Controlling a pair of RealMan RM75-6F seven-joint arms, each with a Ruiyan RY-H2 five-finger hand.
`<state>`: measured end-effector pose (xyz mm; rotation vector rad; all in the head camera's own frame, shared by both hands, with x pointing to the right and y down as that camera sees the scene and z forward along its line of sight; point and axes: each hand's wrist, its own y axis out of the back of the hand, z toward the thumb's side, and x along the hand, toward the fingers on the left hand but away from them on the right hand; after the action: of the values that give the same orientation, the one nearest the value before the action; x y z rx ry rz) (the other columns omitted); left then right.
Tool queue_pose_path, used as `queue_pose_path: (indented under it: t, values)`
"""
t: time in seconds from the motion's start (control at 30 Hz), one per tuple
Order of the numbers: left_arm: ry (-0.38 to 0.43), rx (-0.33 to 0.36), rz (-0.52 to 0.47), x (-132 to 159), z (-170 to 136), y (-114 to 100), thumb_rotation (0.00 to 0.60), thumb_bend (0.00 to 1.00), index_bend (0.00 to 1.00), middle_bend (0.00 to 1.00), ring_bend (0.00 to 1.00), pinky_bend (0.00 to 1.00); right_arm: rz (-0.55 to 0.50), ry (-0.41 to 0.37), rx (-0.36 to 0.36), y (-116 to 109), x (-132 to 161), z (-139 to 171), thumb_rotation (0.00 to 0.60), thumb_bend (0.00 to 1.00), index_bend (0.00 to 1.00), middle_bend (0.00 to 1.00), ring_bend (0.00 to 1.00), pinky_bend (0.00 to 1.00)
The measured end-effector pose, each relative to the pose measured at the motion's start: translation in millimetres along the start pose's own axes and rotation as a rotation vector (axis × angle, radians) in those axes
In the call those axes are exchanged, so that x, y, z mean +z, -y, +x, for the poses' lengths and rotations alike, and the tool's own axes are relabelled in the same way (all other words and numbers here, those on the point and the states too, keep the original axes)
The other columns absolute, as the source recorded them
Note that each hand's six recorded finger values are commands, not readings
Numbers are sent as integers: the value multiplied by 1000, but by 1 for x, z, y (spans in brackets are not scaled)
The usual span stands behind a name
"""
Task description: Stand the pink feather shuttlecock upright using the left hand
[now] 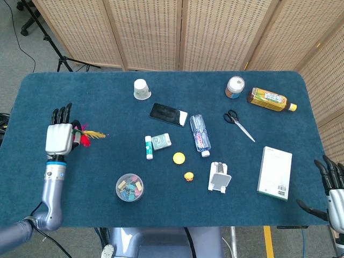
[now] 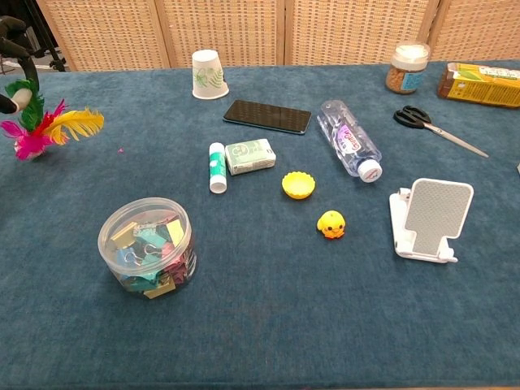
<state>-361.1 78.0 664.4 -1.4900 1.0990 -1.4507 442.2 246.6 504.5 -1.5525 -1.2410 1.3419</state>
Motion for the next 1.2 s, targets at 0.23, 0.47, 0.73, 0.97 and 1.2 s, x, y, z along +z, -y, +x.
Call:
queue_pose_path:
  t: [0.23,0.47,0.73,0.97,1.2]
  values:
    - [-15,39,-30,-8,4,-14,600,478,582,0,0,0,5,0,7,2,0,0,600,0,0,0,0,0]
    - [-21,43,-16,-18,0,-17,600,478,582,0,0,0,9,-4,12,4,2,0,600,0,0,0,0,0]
    - [-39,35,-10,-34,-8,-14,600,477,582,0,0,0,15,-10,16,5,3,1,600,0,0,0,0,0]
    - [-58,54,14,-50,-10,-21,600,455,581,0,0,0,23,-17,24,8,5,1,600,0,0,0,0,0]
    - [-79,81,35,-61,-7,-29,600,423,467,0,0,0,28,-19,25,9,6,1,600,0,0,0,0,0]
